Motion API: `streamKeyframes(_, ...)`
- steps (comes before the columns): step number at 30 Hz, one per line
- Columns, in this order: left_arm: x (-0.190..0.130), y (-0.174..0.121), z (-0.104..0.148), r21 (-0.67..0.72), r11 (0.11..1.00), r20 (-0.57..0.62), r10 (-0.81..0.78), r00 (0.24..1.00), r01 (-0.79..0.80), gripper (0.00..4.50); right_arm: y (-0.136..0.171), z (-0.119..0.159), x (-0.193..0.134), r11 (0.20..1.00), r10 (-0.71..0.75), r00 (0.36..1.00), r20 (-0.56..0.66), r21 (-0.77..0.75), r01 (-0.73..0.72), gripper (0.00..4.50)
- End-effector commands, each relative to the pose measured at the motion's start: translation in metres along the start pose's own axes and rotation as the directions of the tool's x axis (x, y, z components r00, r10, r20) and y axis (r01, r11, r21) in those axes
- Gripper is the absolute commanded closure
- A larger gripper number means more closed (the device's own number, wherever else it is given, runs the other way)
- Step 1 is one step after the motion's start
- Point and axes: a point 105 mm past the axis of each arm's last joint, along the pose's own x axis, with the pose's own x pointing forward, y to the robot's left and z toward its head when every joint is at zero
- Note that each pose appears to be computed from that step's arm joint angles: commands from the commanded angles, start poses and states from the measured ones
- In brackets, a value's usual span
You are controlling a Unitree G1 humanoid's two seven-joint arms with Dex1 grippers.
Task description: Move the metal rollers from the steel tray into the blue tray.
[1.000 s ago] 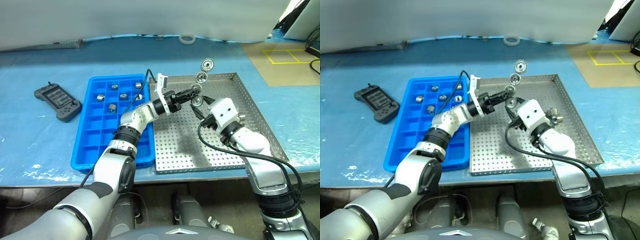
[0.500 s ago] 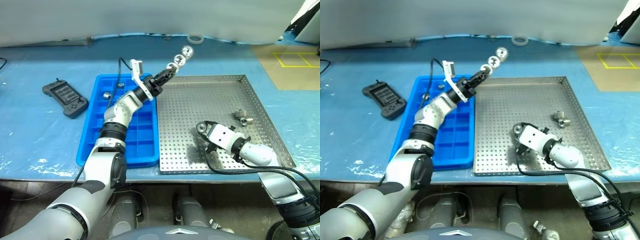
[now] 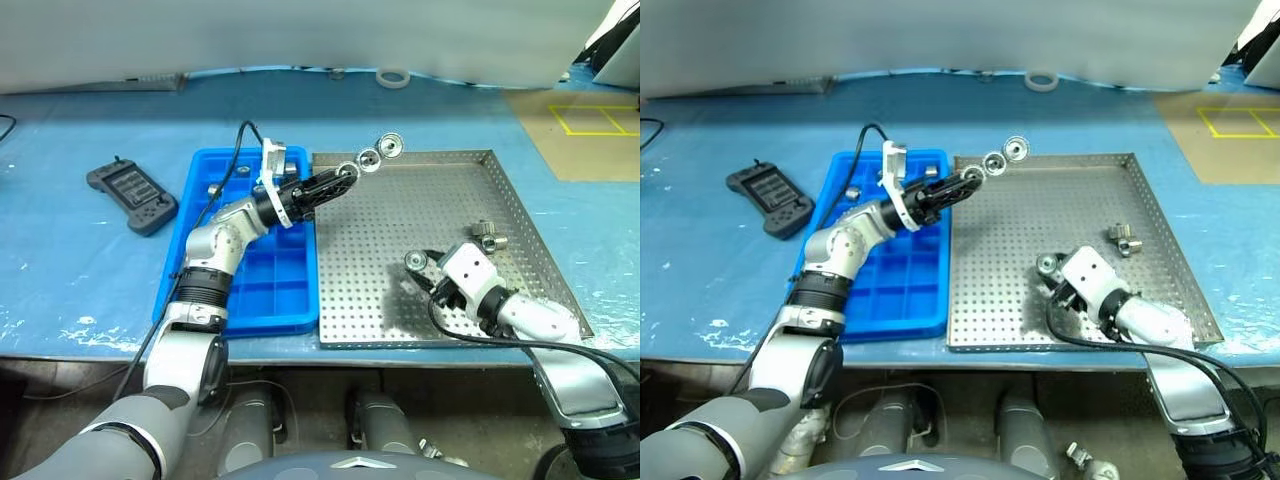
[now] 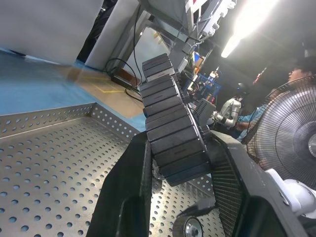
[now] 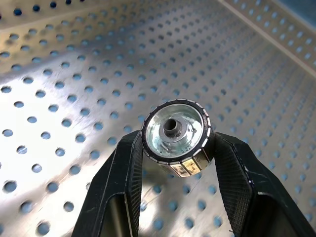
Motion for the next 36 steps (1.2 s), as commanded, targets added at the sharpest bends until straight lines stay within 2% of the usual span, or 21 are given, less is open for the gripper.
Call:
streamKeyframes(1,0.01,-0.013,0.015,0.044,0.998,0.044,-0.055,0.998,0.053,3.12,0.009,0.004,-0.001,0.997,0.014,0.999,0.038,0.081,-0.017,2.72)
streamKeyframes(3,0.011,-0.015,0.014,0.042,0.998,0.042,-0.058,0.997,0.056,3.12,0.002,-0.01,-0.001,0.982,-0.037,0.999,0.021,0.184,0.032,2.72)
streamKeyframes(6,0.01,-0.014,0.013,0.043,0.998,0.039,-0.05,0.998,0.048,3.12,-0.01,-0.047,-0.003,0.951,-0.126,0.989,-0.079,0.273,0.143,2.72)
streamKeyframes(9,0.008,-0.011,0.013,0.039,0.999,0.041,-0.035,0.999,0.034,3.12,-0.019,-0.062,-0.009,0.935,-0.192,0.975,-0.113,0.28,0.217,2.72)
streamKeyframes(14,0.007,-0.012,0.01,0.032,0.999,0.028,-0.037,0.999,0.036,3.12,-0.02,-0.059,-0.012,0.927,-0.225,0.97,-0.094,0.285,0.243,2.72)
streamKeyframes(17,0.008,-0.012,0.008,0.03,0.999,0.024,-0.04,0.999,0.04,3.12,-0.014,-0.055,-0.012,0.927,-0.201,0.977,-0.067,0.31,0.211,2.72)
streamKeyframes(21,0.008,-0.012,0.008,0.031,0.999,0.017,-0.043,0.999,0.042,3.12,-0.018,-0.054,-0.015,0.916,-0.223,0.973,-0.059,0.33,0.23,1.27)
streamKeyframes(22,0.009,-0.012,0.008,0.03,0.999,0.018,-0.042,0.999,0.041,3.12,-0.017,-0.053,-0.015,0.908,-0.207,0.976,-0.059,0.361,0.215,1.04)
streamKeyframes(23,0.008,-0.012,0.008,0.028,0.999,0.019,-0.041,0.999,0.041,3.12,-0.013,-0.047,-0.015,0.902,-0.171,0.985,-0.027,0.398,0.168,0.71)
streamKeyframes(27,0.008,-0.012,0.007,0.026,0.999,0.018,-0.042,0.999,0.041,3.12,-0.016,-0.022,-0.019,0.911,-0.144,0.989,0.043,0.396,0.115,0.71)
streamKeyframes(32,0.009,-0.011,0.006,0.023,0.999,0.013,-0.04,0.999,0.04,3.12,-0.025,0.074,-0.026,0.924,-0.079,0.939,0.334,0.377,-0.057,0.71)
streamKeyframes(36,0.018,-0.015,0.006,0.018,0.998,0.03,-0.063,0.998,0.062,3.12,-0.038,0.113,-0.025,0.887,-0.129,0.878,0.461,0.45,-0.106,0.71)
